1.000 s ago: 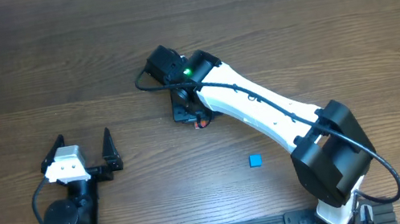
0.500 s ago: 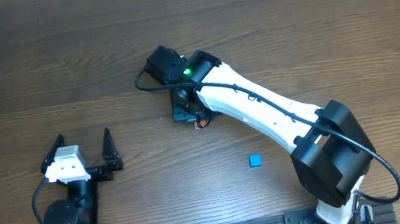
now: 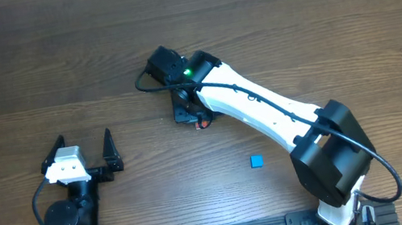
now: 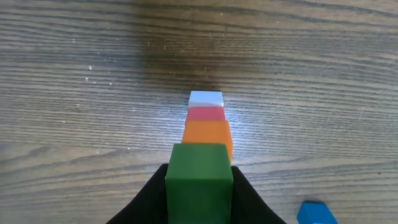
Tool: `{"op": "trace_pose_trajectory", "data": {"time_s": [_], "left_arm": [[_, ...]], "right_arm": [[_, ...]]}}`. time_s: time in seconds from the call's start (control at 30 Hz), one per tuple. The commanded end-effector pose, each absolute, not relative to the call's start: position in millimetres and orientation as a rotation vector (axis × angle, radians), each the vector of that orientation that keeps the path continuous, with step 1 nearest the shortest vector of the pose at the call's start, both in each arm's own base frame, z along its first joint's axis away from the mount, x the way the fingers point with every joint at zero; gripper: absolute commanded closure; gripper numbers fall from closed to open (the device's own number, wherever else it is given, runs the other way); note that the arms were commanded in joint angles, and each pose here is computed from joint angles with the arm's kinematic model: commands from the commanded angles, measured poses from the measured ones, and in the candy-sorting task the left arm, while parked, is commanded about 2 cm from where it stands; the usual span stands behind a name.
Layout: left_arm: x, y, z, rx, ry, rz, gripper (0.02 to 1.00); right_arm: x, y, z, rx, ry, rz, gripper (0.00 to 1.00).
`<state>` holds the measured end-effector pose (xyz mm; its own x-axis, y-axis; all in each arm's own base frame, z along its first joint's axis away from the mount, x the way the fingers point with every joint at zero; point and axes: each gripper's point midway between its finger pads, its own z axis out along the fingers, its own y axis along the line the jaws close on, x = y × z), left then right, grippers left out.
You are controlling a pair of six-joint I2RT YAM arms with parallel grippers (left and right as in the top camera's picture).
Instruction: Stack Cubes
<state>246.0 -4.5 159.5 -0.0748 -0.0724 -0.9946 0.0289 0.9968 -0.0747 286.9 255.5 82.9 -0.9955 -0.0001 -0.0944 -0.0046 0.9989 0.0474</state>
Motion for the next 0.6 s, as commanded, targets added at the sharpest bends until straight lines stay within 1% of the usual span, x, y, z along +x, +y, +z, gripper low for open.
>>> {"op": "trace_pose_trajectory", "data": {"time_s": [0.03,0.17,0.27,0.4,0.47,0.6], "left_arm": [[246.1,-7.0,157.5,-0.014,1.643,-0.084,0.02],[246.1,-7.0,157.5,-0.014,1.643,-0.084,0.02],[246.1,-7.0,157.5,-0.014,1.643,-0.084,0.02],[246.1,-7.0,157.5,-0.014,1.643,-0.084,0.02],[246.1,-7.0,157.5,-0.014,1.643,-0.084,0.018],[246.1,-7.0,157.5,-0.014,1.643,-0.084,0.02]], "right_arm": [[287.0,249.5,70.6,0.001,3.062,0.015,0.989],[286.9,249.4,69.3,0.001,3.065,0.011,0.965],[286.8,249.3,68.3,0.001,3.067,0.008,0.893],[286.8,249.3,68.2,0.001,3.067,0.008,0.717],[286.8,249.3,68.2,0.001,3.067,0.008,0.61],[286.7,249.2,68.2,0.001,3.068,0.008,0.316]]}}
